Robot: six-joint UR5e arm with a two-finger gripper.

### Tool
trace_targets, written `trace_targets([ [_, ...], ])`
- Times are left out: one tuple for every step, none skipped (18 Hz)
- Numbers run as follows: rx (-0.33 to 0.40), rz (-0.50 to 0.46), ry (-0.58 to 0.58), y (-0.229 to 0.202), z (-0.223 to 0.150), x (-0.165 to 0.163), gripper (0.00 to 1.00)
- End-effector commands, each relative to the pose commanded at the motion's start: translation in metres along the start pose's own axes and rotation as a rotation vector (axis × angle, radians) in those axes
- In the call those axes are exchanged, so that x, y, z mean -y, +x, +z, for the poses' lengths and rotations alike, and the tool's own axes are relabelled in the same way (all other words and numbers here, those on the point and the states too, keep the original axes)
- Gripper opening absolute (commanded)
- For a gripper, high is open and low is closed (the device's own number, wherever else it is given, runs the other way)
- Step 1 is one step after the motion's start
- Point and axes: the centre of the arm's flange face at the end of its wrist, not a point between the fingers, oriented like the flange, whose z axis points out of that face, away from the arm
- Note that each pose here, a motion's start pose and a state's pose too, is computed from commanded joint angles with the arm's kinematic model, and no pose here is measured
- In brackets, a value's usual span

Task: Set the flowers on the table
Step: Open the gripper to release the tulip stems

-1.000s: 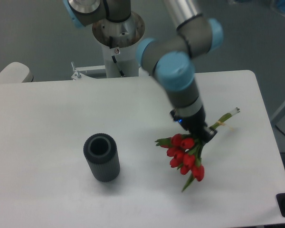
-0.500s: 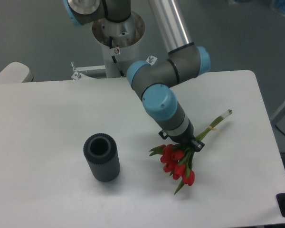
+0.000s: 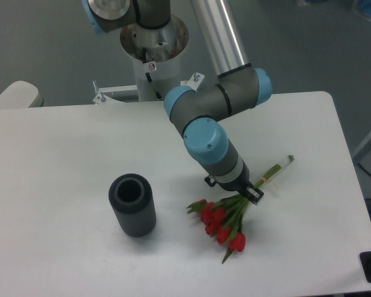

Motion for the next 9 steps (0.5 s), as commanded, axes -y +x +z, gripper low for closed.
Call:
trace_targets([
  [0.017,0.01,0.004,-0.007,-0.01,-0.001,1.0],
  [0.033,0.019,0.01,-0.015,-0.02,-0.002,1.0],
  [0.051,0.033,0.029,-0.021,-0.034,-0.001,1.0],
  [0.055,0.052,0.053,-0.026,-0.043,-0.001,1.0],
  [0.068,0.064,0.093,-0.034,-0.056,-0.002,1.0],
  [0.076,0.065,0.152,-0.044,-0.066,-0.003,1.0],
  [0.081,0.066,0.211,-0.053,-0.077,0.0,1.0],
  [0.071,0.06,0.251,-0.059,-0.083,-0.003,1.0],
  [0.053,0.062,0.263,-0.065,-0.089,-0.008,1.0],
])
